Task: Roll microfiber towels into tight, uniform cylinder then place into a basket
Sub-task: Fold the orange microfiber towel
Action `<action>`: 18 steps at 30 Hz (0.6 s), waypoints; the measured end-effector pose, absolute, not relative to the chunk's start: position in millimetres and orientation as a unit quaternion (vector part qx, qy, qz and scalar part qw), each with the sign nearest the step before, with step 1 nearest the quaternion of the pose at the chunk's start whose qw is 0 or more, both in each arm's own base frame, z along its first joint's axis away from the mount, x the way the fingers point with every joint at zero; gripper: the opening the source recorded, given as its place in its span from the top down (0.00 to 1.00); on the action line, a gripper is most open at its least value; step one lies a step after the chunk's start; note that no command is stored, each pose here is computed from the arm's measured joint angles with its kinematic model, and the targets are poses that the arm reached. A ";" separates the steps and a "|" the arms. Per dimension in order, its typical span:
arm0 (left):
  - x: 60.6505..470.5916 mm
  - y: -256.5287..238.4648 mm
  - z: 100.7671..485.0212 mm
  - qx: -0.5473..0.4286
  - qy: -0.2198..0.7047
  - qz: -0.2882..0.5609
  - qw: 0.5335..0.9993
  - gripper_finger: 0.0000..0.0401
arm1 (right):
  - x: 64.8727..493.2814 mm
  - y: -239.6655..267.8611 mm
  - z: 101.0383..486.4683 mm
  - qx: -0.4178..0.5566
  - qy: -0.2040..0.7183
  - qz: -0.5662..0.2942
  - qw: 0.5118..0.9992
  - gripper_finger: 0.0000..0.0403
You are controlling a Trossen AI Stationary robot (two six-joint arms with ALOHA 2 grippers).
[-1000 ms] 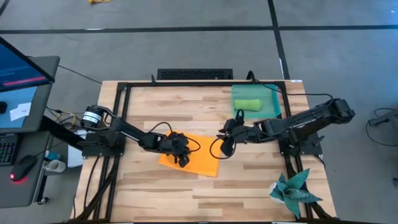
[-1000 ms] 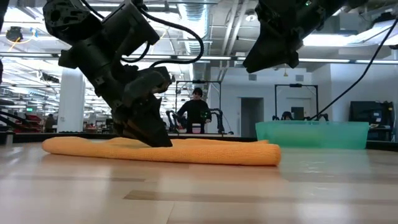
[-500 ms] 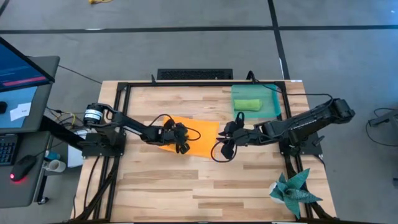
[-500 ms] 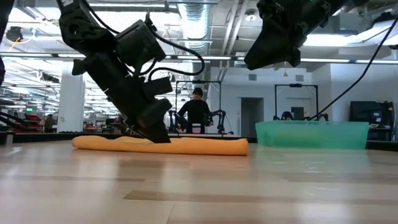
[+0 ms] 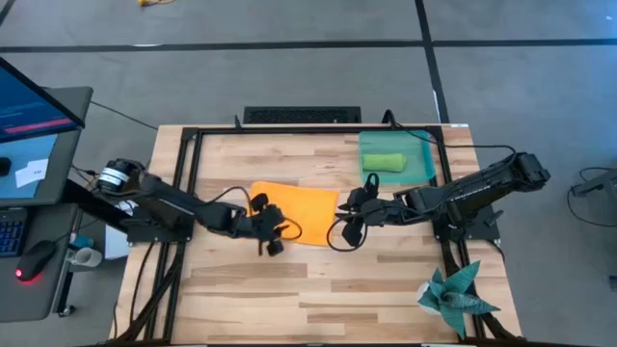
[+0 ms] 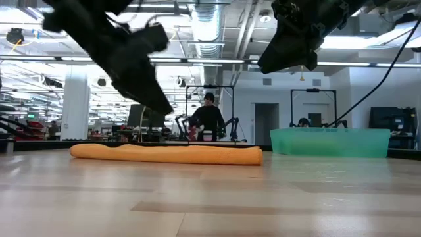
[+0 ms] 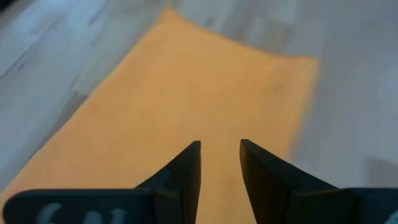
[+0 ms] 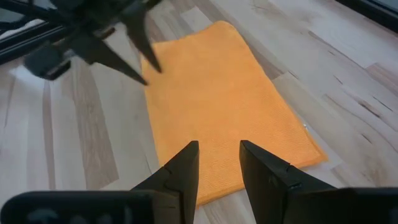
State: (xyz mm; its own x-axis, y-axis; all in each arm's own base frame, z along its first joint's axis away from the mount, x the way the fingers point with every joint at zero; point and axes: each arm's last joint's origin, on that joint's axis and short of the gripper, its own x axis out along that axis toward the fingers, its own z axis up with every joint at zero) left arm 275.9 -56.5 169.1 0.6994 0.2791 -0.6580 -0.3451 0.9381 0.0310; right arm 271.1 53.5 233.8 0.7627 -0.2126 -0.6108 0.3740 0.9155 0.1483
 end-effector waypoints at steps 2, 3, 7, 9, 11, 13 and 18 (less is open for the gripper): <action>268.5 -65.0 171.5 -0.025 0.365 0.151 0.918 0.74 | 271.2 53.5 233.7 0.132 0.306 -0.158 0.930 0.66; 265.1 -69.2 171.8 -0.012 0.373 0.142 0.917 0.74 | 271.2 53.5 233.7 0.132 0.306 -0.158 0.930 0.66; 254.3 -81.0 168.9 0.032 0.408 0.114 0.905 0.74 | 271.3 52.9 233.7 0.132 0.306 -0.159 0.929 0.66; 249.6 -84.0 166.3 0.046 0.430 0.100 0.896 0.74 | 271.3 53.0 233.7 0.131 0.306 -0.158 0.929 0.65; 244.8 -85.7 163.6 0.056 0.453 0.089 0.885 0.74 | 271.3 53.0 233.7 0.129 0.307 -0.158 0.930 0.66; 241.7 -87.4 161.6 0.062 0.462 0.085 0.880 0.74 | 271.2 53.8 233.6 0.114 0.309 -0.152 0.932 0.66; 234.5 -88.2 153.7 0.080 0.475 0.075 0.873 0.74 | 270.1 59.0 233.5 0.079 0.315 -0.132 0.936 0.66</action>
